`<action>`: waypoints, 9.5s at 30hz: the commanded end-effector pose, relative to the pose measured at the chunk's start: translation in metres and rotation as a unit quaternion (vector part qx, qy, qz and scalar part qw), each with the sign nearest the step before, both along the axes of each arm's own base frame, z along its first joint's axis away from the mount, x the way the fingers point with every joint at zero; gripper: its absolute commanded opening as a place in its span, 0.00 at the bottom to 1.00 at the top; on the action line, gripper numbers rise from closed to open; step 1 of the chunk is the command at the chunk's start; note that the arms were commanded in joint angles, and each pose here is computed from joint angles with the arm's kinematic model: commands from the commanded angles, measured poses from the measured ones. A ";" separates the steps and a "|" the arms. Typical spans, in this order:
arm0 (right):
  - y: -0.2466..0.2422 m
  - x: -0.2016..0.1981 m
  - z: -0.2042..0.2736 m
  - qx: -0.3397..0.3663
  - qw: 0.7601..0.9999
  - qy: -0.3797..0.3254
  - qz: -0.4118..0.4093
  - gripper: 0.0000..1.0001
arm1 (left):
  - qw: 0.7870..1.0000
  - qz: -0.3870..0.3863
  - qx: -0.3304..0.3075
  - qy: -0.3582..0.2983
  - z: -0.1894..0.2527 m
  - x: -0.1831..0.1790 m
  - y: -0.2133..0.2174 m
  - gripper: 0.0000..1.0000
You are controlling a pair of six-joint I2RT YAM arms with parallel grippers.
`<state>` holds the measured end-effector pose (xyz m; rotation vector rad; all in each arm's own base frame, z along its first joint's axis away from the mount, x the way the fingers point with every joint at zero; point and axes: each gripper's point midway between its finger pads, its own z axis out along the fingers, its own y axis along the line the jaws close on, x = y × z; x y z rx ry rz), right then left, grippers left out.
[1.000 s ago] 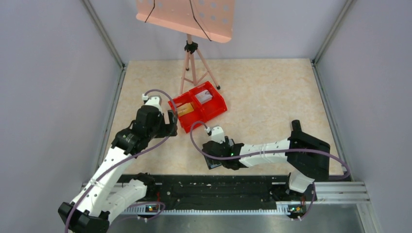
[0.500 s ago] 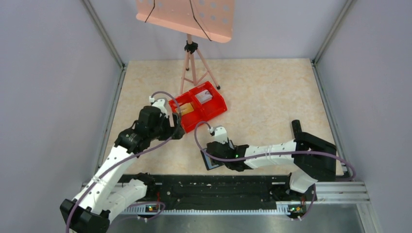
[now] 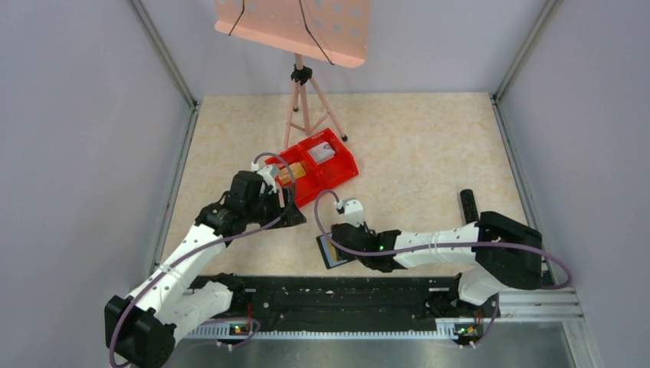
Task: Take the credit cards out of the card holder
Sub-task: Remove the credit card from the card holder.
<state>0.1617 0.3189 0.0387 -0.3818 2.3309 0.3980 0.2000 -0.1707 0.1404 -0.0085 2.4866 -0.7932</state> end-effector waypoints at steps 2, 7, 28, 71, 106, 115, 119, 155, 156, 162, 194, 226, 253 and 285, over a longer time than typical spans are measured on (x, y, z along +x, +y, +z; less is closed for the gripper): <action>-0.013 0.012 0.019 0.006 0.999 -0.033 -0.034 0.47 | 0.999 -0.009 -0.033 -0.009 0.004 0.005 -0.013 0.71; -0.025 0.014 0.019 -0.007 0.998 -0.039 -0.049 0.47 | 0.999 -0.010 -0.031 -0.006 0.001 0.007 -0.014 0.69; -0.076 0.033 0.041 -0.010 0.993 -0.056 -0.103 0.47 | 0.999 -0.023 -0.040 -0.003 -0.001 0.008 -0.020 0.66; -0.021 0.012 0.025 0.285 0.949 0.117 0.060 0.31 | 0.987 -0.096 -0.050 0.117 -0.106 -0.025 -0.100 0.01; -0.021 0.015 0.000 0.278 0.949 0.138 0.048 0.28 | 0.990 -0.089 -0.016 0.107 -0.099 -0.033 -0.088 0.00; -0.018 0.011 -0.008 0.278 0.947 0.154 0.053 0.28 | 0.989 -0.089 -0.001 0.116 -0.111 -0.034 -0.085 0.00; -0.017 0.009 -0.010 0.284 0.944 0.159 0.054 0.28 | 0.989 -0.090 0.002 0.119 -0.114 -0.034 -0.085 0.00; -0.026 0.004 -0.002 0.332 0.928 0.162 0.052 0.00 | 0.987 -0.083 0.023 0.134 -0.133 -0.038 -0.078 0.00; -0.028 0.004 -0.003 0.331 0.928 0.161 0.050 0.00 | 0.987 -0.082 0.024 0.134 -0.134 -0.037 -0.078 0.00; -0.035 0.002 -0.004 0.330 0.929 0.160 0.043 0.00 | 0.987 -0.083 0.027 0.134 -0.136 -0.037 -0.077 0.00; -0.044 0.009 0.000 0.339 0.923 0.178 0.042 0.00 | 0.987 -0.082 0.031 0.133 -0.138 -0.036 -0.077 0.00; -0.050 0.018 0.022 0.380 0.905 0.185 0.053 0.00 | 0.987 -0.087 0.036 0.131 -0.136 -0.035 -0.077 0.00; -0.099 0.031 0.071 0.323 0.942 0.096 0.012 0.00 | 0.990 -0.103 -0.037 0.084 -0.063 -0.019 -0.104 0.32; -0.066 -0.034 0.124 0.422 0.859 0.105 0.269 0.00 | 0.928 -0.321 -0.188 -0.006 0.054 -0.051 -0.145 0.47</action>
